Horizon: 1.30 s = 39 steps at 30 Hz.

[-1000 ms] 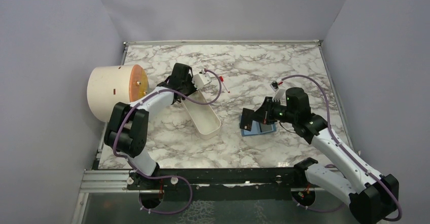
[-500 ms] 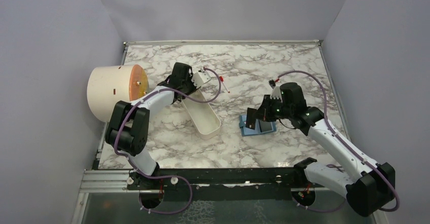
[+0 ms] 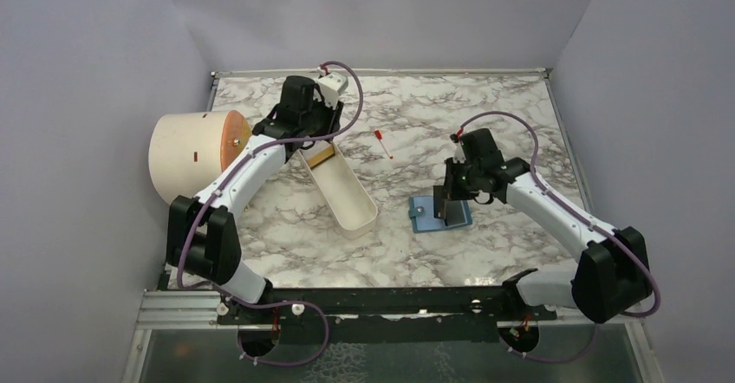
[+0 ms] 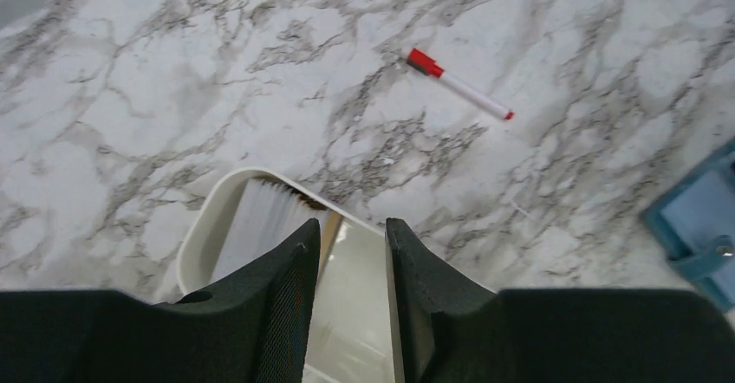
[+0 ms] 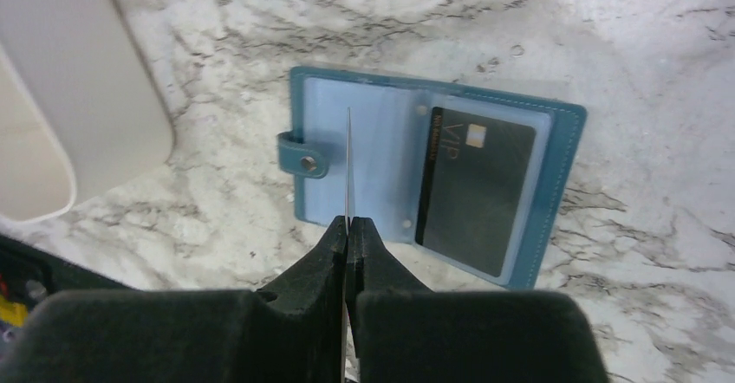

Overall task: Put the credit cards into the card holder
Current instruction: Place the credit card in the storage box, then insert the credit card into the card holder.

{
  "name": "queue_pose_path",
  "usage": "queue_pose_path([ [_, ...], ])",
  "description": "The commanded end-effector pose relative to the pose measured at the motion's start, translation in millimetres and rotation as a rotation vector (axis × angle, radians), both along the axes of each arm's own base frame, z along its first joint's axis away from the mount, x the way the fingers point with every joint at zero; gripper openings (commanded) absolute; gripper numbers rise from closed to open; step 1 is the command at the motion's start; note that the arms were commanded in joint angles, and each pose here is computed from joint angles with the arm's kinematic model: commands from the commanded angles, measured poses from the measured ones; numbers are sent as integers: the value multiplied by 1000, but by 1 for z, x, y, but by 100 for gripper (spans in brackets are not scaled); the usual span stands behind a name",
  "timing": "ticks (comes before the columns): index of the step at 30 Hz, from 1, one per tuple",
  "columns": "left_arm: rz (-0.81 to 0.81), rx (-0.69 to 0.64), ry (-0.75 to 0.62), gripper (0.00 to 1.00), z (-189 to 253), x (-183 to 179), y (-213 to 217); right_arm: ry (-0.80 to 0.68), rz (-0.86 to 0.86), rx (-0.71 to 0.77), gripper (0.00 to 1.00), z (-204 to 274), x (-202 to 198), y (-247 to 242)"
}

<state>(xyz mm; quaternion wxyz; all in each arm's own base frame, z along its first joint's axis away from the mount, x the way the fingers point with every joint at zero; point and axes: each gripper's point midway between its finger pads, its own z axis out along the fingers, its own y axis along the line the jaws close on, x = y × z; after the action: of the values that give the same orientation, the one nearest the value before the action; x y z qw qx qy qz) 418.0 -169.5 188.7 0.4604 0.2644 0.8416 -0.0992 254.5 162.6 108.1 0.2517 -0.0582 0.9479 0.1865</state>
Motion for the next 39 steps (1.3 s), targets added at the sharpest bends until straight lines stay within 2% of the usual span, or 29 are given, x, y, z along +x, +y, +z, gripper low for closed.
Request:
queue_pose_path([
  [1,-58,-270,189,37,15,-47,-47,55,-97,-143,1,-18,11,-26],
  [8,-193,-249,209,47,17,-106,-123,32,-169,-216,1,-34,20,-42],
  [13,-222,-203,219,56,0,-136,-165,42,-145,-142,1,-42,17,-28],
  [18,-247,-147,281,60,-32,-159,-195,49,-151,-75,1,-44,10,-21],
  [27,-226,-26,345,62,-91,-163,-207,-17,-188,-21,1,-27,15,-20],
  [39,-228,29,432,60,-138,-167,-212,-15,-170,27,1,-27,17,-19],
])
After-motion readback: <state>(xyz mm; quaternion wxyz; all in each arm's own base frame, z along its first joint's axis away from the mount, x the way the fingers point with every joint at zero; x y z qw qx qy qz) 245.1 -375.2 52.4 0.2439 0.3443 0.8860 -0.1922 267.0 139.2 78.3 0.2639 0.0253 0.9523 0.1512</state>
